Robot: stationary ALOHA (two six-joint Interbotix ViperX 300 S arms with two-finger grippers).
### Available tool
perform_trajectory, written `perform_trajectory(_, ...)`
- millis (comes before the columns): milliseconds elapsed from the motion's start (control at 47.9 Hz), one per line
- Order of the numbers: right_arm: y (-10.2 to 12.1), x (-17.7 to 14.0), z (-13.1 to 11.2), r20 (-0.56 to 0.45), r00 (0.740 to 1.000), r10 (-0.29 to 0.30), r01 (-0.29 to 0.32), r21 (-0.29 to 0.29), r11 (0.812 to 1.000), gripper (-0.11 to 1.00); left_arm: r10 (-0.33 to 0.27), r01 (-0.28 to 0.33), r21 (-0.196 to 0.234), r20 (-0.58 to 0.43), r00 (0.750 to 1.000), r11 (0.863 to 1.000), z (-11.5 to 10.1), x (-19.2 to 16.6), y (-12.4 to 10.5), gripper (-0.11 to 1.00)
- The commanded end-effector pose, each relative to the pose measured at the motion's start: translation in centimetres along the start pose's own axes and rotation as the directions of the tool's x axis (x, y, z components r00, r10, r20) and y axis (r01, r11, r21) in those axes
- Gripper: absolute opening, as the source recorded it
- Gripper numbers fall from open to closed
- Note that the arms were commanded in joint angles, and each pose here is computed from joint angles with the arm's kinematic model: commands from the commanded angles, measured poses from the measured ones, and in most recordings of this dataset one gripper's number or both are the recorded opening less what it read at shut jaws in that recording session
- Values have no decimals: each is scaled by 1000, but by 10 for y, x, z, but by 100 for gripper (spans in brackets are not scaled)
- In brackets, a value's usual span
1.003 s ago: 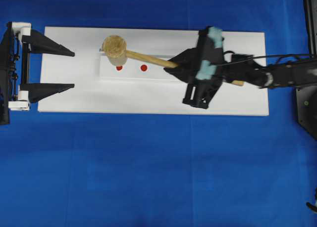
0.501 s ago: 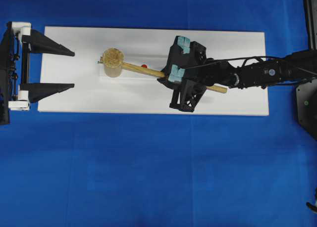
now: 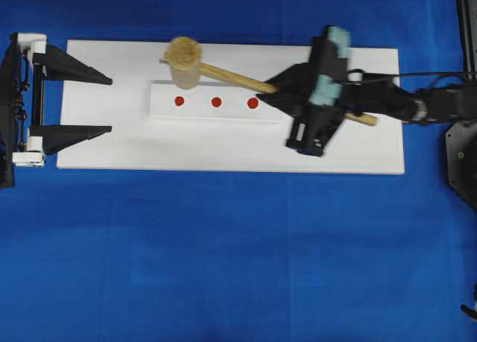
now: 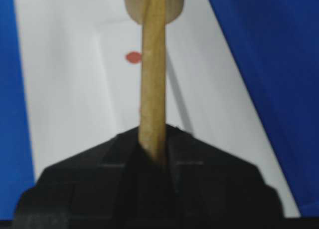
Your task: Hit the mark with a hammer.
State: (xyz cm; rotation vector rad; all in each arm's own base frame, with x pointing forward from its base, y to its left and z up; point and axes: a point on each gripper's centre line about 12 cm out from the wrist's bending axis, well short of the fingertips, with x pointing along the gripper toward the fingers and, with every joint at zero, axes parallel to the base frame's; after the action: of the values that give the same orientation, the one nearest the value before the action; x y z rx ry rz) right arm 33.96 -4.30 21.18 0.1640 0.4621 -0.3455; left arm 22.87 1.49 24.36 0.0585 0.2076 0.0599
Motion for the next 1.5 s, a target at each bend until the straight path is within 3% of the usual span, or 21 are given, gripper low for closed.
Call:
perform_trajectory(0,-2,-19,11,59,998,3,-3,13,1000,2,3,-3,-3,12,1000,1000,4,1,1,80)
perform_trajectory(209,-4,-32,5,69,998,8,-9,14,1000,2,3,-3,-3,12,1000,1000,4,1,1,80)
perform_trajectory(480,-4,-26,-3,36,999,5,-6,9,1000,2,3,-3,-3,11,1000,1000,4,1,1,80)
perform_trajectory(627,-7,-4,-40,-92,995,-32,33,4,999,2,2,-2,-3,9,1000,1000,3,1,1,80)
perform_trajectory(710,-9,14,-70,-201,978,-62,66,14,998,2,2,-2,-3,9,1000,1000,3,1,1,80)
perform_trajectory(815,-10,26,-91,-272,959,-79,89,26,996,2,3,-3,-3,12,1000,1000,4,1,1,80)
perform_trajectory(1003,-12,18,-81,-233,968,-88,99,37,994,2,3,-3,-5,12,1000,1000,4,1,1,80)
perform_trajectory(1190,-13,2,-52,-128,988,-84,91,48,995,2,3,-3,-5,11,1000,1000,4,1,1,80)
perform_trajectory(1337,-14,-22,-26,-24,998,-60,61,67,996,2,3,-3,-5,11,1000,1000,4,1,1,80)
perform_trajectory(1483,-17,-45,-19,31,999,-33,30,85,996,2,2,-2,-5,9,1000,1000,4,1,1,80)
